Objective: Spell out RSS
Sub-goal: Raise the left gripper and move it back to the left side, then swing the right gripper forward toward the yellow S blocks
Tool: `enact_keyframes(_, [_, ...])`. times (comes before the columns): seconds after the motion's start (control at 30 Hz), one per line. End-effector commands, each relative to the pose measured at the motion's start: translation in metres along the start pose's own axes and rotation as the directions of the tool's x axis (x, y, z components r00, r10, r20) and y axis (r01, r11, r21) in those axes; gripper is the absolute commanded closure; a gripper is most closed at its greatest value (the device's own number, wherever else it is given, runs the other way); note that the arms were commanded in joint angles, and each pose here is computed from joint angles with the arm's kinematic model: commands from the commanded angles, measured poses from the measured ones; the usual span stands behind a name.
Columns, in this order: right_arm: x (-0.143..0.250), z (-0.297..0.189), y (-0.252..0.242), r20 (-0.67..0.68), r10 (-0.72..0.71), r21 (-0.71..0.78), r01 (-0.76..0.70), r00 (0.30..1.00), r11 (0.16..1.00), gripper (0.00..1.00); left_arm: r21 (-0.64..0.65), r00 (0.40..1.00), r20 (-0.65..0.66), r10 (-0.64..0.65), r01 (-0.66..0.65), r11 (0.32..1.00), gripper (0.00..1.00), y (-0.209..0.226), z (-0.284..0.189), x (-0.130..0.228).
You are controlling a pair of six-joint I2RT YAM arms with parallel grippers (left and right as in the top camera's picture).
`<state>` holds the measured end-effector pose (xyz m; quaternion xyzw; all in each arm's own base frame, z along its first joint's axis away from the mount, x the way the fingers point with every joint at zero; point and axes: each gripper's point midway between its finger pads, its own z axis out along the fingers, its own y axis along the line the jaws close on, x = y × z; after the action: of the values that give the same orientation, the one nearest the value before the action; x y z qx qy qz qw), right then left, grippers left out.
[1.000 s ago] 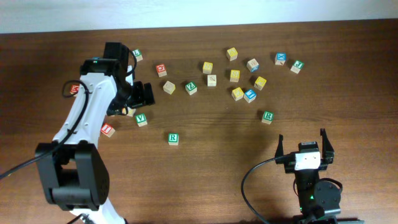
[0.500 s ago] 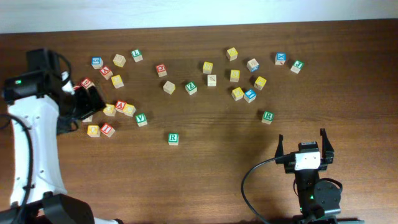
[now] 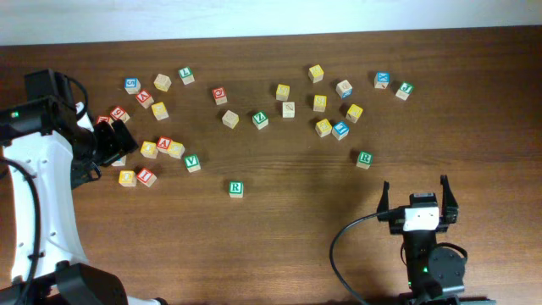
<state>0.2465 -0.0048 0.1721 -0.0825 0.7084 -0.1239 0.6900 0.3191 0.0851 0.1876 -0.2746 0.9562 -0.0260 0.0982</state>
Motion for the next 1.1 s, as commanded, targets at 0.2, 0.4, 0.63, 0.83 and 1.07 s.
enact_keyframes(0.2, [-0.084, -0.108, 0.137, 0.308, 0.284, -0.868, 0.146, 0.908, 0.474, 0.02, 0.010, 1.000, -0.003, 0.006, -0.006, 1.000, 0.01, -0.001, 0.000, 0.000])
enact_keyframes(0.4, [-0.114, -0.104, 0.119, 0.435, 0.308, -0.787, 0.192, 0.846, 0.586, 0.02, 0.010, 1.000, -0.003, 0.006, -0.006, 1.000, 0.01, -0.001, 0.000, 0.000])
enact_keyframes(0.63, [-0.198, -0.126, 0.039, 0.706, 0.427, -0.552, 0.061, 0.565, 0.832, 0.02, 0.010, 1.000, -0.003, 0.006, -0.006, 1.000, 0.01, -0.001, 0.000, 0.000])
enact_keyframes(0.83, [-0.245, -0.141, 0.005, 0.761, 0.410, -0.474, 0.000, 0.502, 0.880, 0.02, 0.010, 1.000, -0.003, 0.006, -0.006, 1.000, 0.01, -0.001, 0.000, 0.000])
enact_keyframes(1.07, [-0.319, -0.104, -0.015, 0.687, 0.300, -0.407, 0.009, 0.662, 0.913, 0.02, 0.010, 1.000, -0.002, 0.006, -0.006, 1.000, 0.01, -0.001, 0.000, 0.000])
